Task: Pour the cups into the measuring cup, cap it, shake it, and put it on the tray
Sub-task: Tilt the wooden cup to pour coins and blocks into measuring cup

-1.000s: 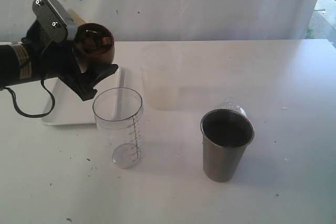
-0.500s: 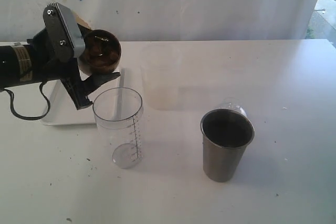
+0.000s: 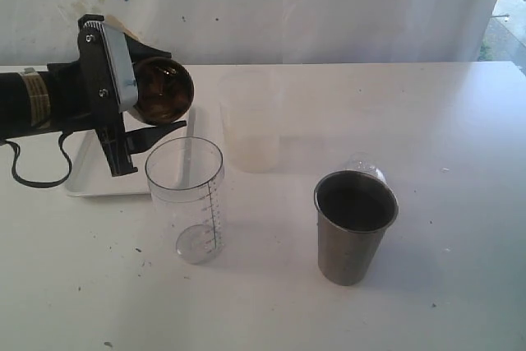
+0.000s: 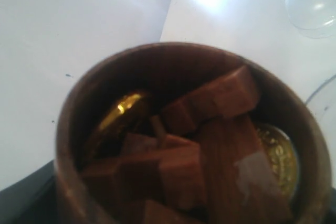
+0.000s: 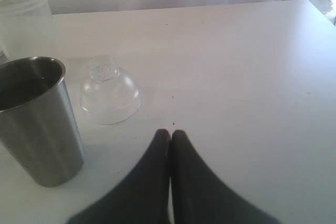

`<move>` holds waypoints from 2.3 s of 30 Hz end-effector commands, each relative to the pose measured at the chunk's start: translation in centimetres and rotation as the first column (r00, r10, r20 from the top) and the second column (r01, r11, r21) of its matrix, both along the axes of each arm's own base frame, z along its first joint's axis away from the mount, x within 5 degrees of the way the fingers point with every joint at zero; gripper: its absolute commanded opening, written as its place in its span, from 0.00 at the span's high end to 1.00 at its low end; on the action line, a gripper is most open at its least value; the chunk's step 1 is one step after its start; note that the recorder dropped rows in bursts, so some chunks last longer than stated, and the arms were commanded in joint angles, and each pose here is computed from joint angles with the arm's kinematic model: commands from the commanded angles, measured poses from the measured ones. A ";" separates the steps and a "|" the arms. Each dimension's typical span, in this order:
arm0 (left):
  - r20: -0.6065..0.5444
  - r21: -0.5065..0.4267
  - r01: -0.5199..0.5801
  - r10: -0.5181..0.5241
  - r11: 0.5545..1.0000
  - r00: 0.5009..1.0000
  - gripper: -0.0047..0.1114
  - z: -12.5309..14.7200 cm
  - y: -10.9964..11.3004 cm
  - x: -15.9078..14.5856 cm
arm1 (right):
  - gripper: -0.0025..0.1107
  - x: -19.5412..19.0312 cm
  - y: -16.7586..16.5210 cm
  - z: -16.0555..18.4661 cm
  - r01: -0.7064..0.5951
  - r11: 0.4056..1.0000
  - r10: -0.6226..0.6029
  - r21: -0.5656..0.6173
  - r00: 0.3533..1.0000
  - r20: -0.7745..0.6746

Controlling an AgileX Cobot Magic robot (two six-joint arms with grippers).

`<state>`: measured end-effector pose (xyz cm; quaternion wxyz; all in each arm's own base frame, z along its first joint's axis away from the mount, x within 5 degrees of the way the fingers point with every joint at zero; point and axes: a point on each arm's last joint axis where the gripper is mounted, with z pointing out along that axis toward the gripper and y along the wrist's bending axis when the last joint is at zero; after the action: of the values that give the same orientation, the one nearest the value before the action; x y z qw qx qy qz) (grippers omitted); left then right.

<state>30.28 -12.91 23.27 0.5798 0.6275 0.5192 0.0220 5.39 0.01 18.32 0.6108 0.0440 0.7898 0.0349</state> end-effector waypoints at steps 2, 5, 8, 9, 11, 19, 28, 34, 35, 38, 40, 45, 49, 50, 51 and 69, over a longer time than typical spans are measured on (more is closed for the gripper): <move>0.069 0.015 0.038 -0.039 0.999 0.997 0.96 0.8 -0.3 -0.1 | 0.98 0.0 0.0 0.0 0.001 1.000 -0.001 -0.003 1.000 0.005; 0.098 0.042 0.049 -0.053 0.998 0.994 0.96 0.8 -0.3 -0.1 | 0.98 0.0 0.0 0.0 0.001 1.000 -0.001 -0.003 1.000 0.005; 0.105 0.049 0.052 -0.057 0.997 0.993 0.96 0.8 -0.3 -0.1 | 0.98 0.0 0.0 0.0 0.001 1.000 -0.001 -0.003 1.000 0.005; 0.104 0.051 0.050 -0.055 0.997 0.993 0.96 0.8 -0.3 -0.1 | 0.98 0.0 0.0 0.0 0.001 1.000 -0.001 -0.003 1.000 0.005; 0.116 0.063 0.054 -0.061 0.997 0.991 0.96 0.8 -0.3 -0.1 | 0.98 0.0 0.0 0.0 0.001 1.000 -0.001 -0.003 1.000 0.005; 0.233 0.118 0.128 -0.153 0.985 0.960 0.96 1.2 -0.6 -0.4 | 0.98 0.0 0.0 0.0 0.001 1.000 -0.001 -0.003 1.000 0.005; 0.320 0.210 0.149 -0.212 0.966 0.923 0.96 1.2 -0.7 -0.4 | 0.98 0.0 0.0 0.0 0.001 1.000 -0.001 -0.003 1.000 0.005; 0.354 0.250 0.152 -0.237 0.956 0.905 0.96 1.2 -0.7 -0.4 | 0.98 0.0 0.0 0.0 0.001 1.000 -0.001 -0.003 1.000 0.005; 0.356 0.253 0.153 -0.239 0.955 0.903 0.96 1.2 -0.7 -0.4 | 0.98 0.0 0.0 0.0 0.001 1.000 -0.001 -0.003 1.000 0.005; 0.375 0.236 0.176 -0.256 0.956 0.891 0.96 1.4 -0.9 -0.6 | 0.98 0.0 0.0 0.0 0.001 1.000 -0.001 -0.003 1.000 0.005; 0.401 0.232 0.197 -0.278 0.953 0.873 0.96 1.7 -1.0 -0.7 | 0.98 0.0 0.0 0.0 0.001 1.000 -0.001 -0.003 1.000 0.005; 0.382 0.304 0.124 -0.240 0.945 0.893 0.96 1.1 -0.5 -0.2 | 0.98 0.0 0.0 0.0 0.001 1.000 -0.001 -0.003 1.000 0.005; 0.424 0.342 0.132 -0.279 0.930 0.862 0.96 1.2 -0.6 -0.3 | 0.98 0.0 0.0 0.0 0.001 1.000 -0.001 -0.003 1.000 0.005; 0.433 0.354 0.132 -0.287 0.926 0.854 0.96 1.2 -0.6 -0.3 | 0.98 0.0 0.0 0.0 0.001 1.000 -0.001 -0.003 1.000 0.005; 0.442 0.372 0.129 -0.297 0.919 0.846 0.96 1.2 -0.5 -0.2 | 0.98 0.0 0.0 0.0 0.001 1.000 -0.001 -0.003 1.000 0.005; 0.533 0.438 0.097 -0.344 0.894 0.773 0.96 1.6 -0.7 -0.2 | 0.98 0.0 0.0 0.0 0.001 1.000 -0.001 -0.003 1.000 0.005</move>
<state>30.10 -13.42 23.87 0.5576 0.7634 0.2229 0.2379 5.39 0.01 18.32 0.6108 0.0440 0.7898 0.0349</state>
